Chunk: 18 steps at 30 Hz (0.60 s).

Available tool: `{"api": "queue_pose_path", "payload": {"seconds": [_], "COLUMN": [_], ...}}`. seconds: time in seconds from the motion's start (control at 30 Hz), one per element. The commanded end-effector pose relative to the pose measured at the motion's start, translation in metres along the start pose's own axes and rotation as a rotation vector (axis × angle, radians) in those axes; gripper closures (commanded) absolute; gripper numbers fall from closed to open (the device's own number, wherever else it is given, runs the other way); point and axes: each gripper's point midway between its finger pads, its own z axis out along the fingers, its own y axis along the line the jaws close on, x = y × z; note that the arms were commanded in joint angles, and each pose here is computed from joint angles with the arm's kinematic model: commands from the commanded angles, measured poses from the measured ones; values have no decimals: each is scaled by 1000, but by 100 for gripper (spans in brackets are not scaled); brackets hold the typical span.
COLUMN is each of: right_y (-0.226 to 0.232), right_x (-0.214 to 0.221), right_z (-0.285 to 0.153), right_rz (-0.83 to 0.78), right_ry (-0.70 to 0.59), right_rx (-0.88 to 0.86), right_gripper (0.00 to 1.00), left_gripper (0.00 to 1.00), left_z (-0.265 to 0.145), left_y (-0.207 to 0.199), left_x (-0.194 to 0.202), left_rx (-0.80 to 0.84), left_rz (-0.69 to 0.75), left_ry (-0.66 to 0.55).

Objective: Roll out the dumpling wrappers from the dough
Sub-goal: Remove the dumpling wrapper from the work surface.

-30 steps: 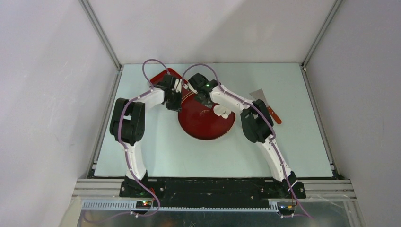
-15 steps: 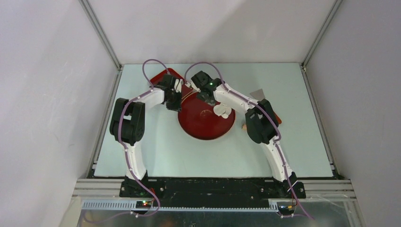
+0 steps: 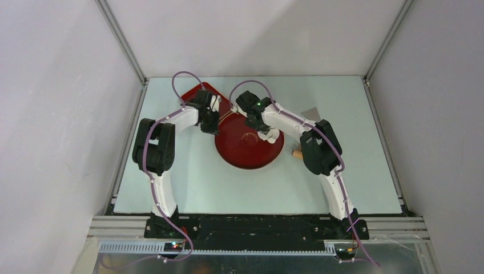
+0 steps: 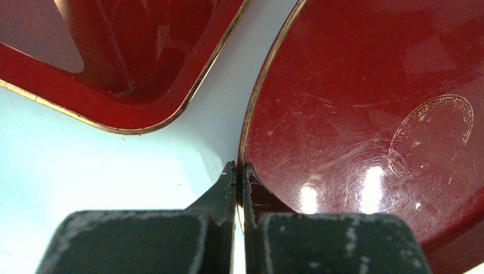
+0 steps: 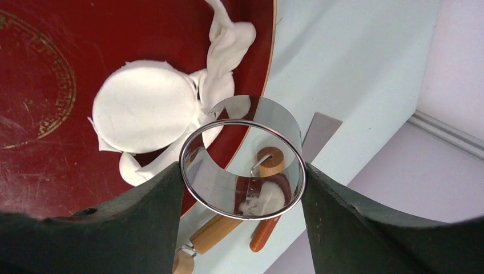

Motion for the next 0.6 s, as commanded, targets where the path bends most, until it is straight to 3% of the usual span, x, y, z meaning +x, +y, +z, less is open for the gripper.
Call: {"api": "queue_pose_path", "payload": {"seconds": [0.0, 0.3, 0.57], "right_y": [-9, 8, 40], "right_x": [19, 35, 46], "right_z": [-11, -39, -33], "right_rz": [42, 131, 119], "right_ry": [69, 77, 121], "right_rx": [-5, -220, -299], "right_gripper": [40, 41, 41], "left_gripper": [100, 100, 100], "left_z": [-15, -15, -15], "left_y": [-1, -1, -1], "left_x": [-9, -9, -9], "left_rx": [-1, -2, -3], "left_rz": [32, 32, 31], "left_ry": [-42, -43, -42]}}
